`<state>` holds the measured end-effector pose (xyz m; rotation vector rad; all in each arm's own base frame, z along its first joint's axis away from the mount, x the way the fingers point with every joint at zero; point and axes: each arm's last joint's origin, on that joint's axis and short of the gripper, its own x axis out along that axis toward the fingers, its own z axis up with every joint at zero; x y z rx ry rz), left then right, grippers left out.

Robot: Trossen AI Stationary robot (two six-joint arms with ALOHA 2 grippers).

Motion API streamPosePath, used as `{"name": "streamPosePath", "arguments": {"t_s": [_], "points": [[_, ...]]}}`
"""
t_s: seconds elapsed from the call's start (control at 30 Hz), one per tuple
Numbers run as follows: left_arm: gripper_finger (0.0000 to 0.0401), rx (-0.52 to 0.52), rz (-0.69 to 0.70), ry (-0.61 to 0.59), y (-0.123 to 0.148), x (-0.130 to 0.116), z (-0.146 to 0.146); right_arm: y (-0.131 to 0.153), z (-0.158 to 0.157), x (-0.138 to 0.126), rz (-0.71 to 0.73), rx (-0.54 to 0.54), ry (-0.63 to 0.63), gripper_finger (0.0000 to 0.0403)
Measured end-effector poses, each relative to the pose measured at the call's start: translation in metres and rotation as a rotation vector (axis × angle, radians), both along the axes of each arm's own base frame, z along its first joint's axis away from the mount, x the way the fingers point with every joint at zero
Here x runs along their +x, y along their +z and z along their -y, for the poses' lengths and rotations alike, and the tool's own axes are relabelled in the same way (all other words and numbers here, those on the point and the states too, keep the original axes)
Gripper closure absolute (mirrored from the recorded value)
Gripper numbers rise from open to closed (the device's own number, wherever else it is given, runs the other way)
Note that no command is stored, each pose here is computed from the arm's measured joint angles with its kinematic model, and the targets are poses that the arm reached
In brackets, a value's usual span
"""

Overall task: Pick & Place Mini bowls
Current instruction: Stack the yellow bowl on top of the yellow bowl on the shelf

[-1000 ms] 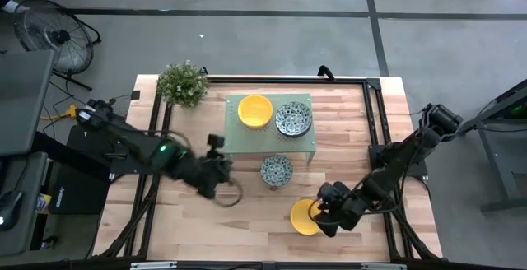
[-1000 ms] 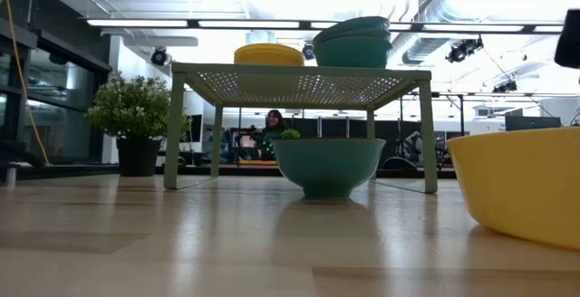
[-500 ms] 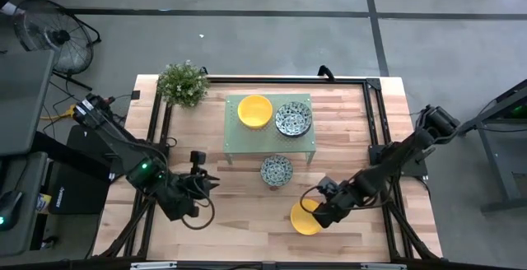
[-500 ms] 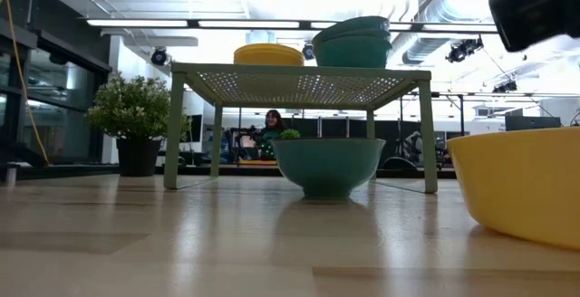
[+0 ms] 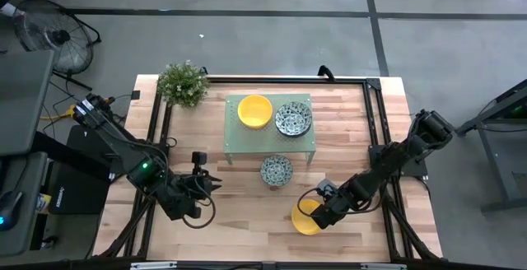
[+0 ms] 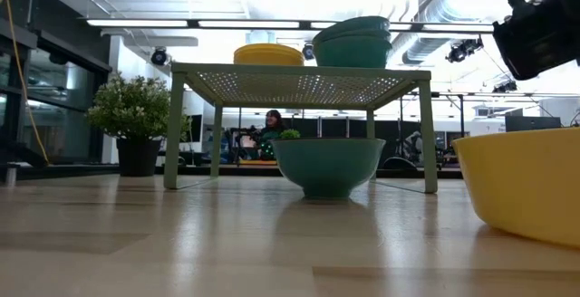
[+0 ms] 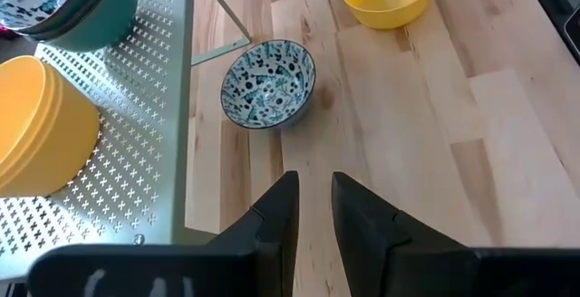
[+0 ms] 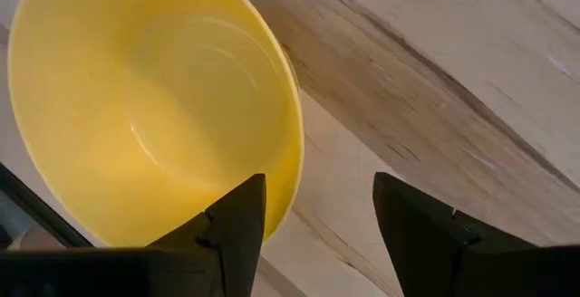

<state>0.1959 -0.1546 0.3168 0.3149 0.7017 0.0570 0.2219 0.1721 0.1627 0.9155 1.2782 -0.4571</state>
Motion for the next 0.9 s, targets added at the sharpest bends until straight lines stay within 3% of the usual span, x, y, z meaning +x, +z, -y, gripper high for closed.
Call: {"name": "streamPosePath", "arguments": {"t_s": [0.47,0.9], "points": [[0.0336,0.001,-0.003,0.0,-0.0002,0.0001,-0.0003,0.0004,0.0005,0.0018,0.026,-0.01,-0.065,0.0296],[0.0336,-0.003,-0.008,-0.005,-0.0005,0.0001,0.0,0.0008,-0.0007,0.002,0.025,0.005,-0.009,0.0398]]}}
